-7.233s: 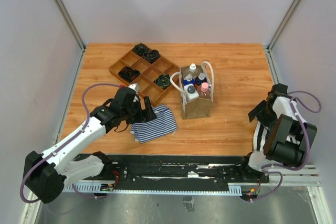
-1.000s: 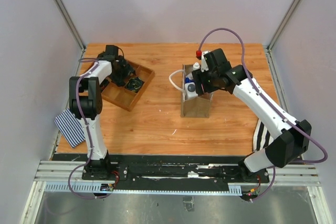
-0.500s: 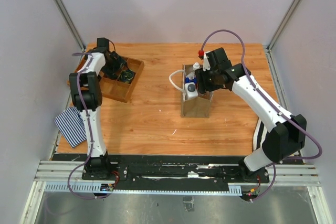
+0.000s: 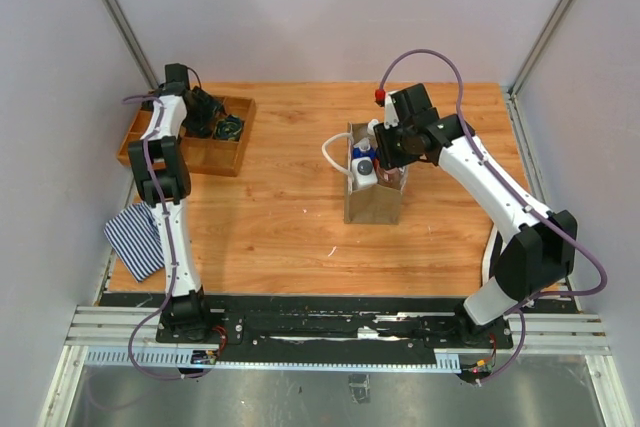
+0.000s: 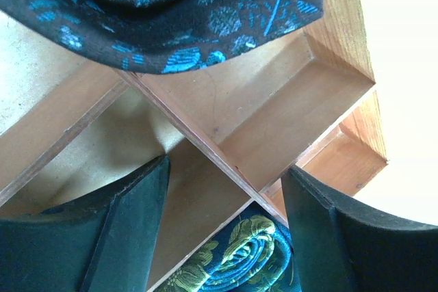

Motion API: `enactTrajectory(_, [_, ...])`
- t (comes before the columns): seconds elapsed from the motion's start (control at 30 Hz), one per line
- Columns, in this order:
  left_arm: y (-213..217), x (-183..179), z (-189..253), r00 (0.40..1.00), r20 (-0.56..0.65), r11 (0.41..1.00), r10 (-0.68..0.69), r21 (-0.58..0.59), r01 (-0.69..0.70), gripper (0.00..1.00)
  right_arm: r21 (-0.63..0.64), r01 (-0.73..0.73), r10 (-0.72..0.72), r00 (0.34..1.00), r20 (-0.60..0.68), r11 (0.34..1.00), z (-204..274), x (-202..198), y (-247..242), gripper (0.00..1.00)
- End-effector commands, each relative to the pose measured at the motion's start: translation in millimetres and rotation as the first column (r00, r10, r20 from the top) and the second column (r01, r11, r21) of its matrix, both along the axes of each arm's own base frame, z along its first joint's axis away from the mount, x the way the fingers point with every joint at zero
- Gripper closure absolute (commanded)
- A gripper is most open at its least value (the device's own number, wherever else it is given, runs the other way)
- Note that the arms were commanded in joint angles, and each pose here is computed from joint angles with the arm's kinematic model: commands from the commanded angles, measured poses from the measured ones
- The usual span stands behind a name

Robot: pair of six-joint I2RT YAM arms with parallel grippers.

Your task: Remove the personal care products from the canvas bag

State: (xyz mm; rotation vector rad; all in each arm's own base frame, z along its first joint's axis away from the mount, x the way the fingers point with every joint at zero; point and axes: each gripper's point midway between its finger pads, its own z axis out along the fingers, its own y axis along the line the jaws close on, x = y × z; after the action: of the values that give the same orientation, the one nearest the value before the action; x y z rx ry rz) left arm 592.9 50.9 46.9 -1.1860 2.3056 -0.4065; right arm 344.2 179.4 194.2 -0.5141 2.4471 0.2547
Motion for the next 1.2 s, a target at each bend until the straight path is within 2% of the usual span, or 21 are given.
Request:
enactTrajectory(0.0, [6, 11, 16, 0.998, 0.069, 1.000, -0.011, 0.029, 0.009, 0.27, -0.012, 0.023, -0.023, 0.999, 0.024, 1.000, 14, 1, -9, 0.93])
enactTrajectory(0.1, [-14, 17, 58, 0.984, 0.167, 0.997, -0.069, 0.052, 0.061, 0.26, 0.001, 0.032, -0.032, 0.997, 0.066, 0.999, 30, 5, -9, 0.98])
enactTrajectory(0.17, [-27, 17, 86, 0.971, 0.220, 0.994, -0.096, 0.064, 0.084, 0.26, 0.004, 0.029, -0.030, 0.997, 0.076, 1.000, 36, 7, -8, 0.95])
enactTrajectory(0.2, [-35, 16, 100, 0.964, 0.242, 0.993, -0.111, 0.062, 0.099, 0.26, 0.000, 0.032, -0.032, 0.997, 0.070, 0.999, 37, 7, -9, 0.89])
enactTrajectory(0.3, [-64, 9, 136, 0.942, 0.291, 0.986, -0.165, 0.056, 0.155, 0.25, -0.017, 0.044, -0.043, 0.998, 0.045, 0.999, 32, 4, -12, 0.54])
enactTrajectory(0.33, [-76, 4, 144, 0.939, 0.288, 0.982, -0.186, 0.062, 0.176, 0.25, -0.021, 0.048, -0.047, 0.998, 0.040, 0.999, 30, 2, -13, 0.47])
enactTrajectory(0.43, [-117, -15, 171, 0.915, 0.299, 0.963, -0.270, 0.108, 0.249, 0.25, -0.028, 0.057, -0.056, 0.998, 0.019, 0.998, 21, -4, -16, 0.43])
enactTrajectory(0.53, [-153, -37, 166, 0.898, 0.285, 0.942, -0.337, 0.092, 0.324, 0.25, -0.033, 0.057, -0.057, 0.998, -0.009, 0.998, 12, -10, -17, 0.40])
enactTrajectory(0.57, [-166, -43, 165, 0.891, 0.276, 0.933, -0.360, 0.112, 0.343, 0.25, -0.034, 0.054, -0.055, 0.998, -0.018, 0.998, 8, -11, -17, 0.41])
enactTrajectory(0.67, [-198, -63, 150, 0.876, 0.243, 0.909, -0.417, 0.094, 0.407, 0.24, -0.037, 0.042, -0.044, 0.998, -0.042, 0.998, 0, -11, -14, 0.57])
enactTrajectory(0.83, [-243, -103, 134, 0.841, 0.212, 0.867, -0.497, 0.091, 0.490, 0.24, -0.030, 0.028, -0.029, 0.999, -0.035, 0.999, 4, -8, -10, 0.98])
enactTrajectory(1.0, [-288, -146, 165, 0.762, 0.263, 0.806, -0.591, 0.196, 0.558, 0.24, 0.008, 0.091, -0.091, 0.986, 0.140, 0.996, 63, 1, -21, 0.99])
enactTrajectory(1.17, [-335, -194, 198, 0.662, 0.277, 0.717, -0.697, 0.306, 0.626, 0.24, 0.103, 0.172, -0.199, 0.893, 0.404, 0.980, 154, 1, -45, 0.99])
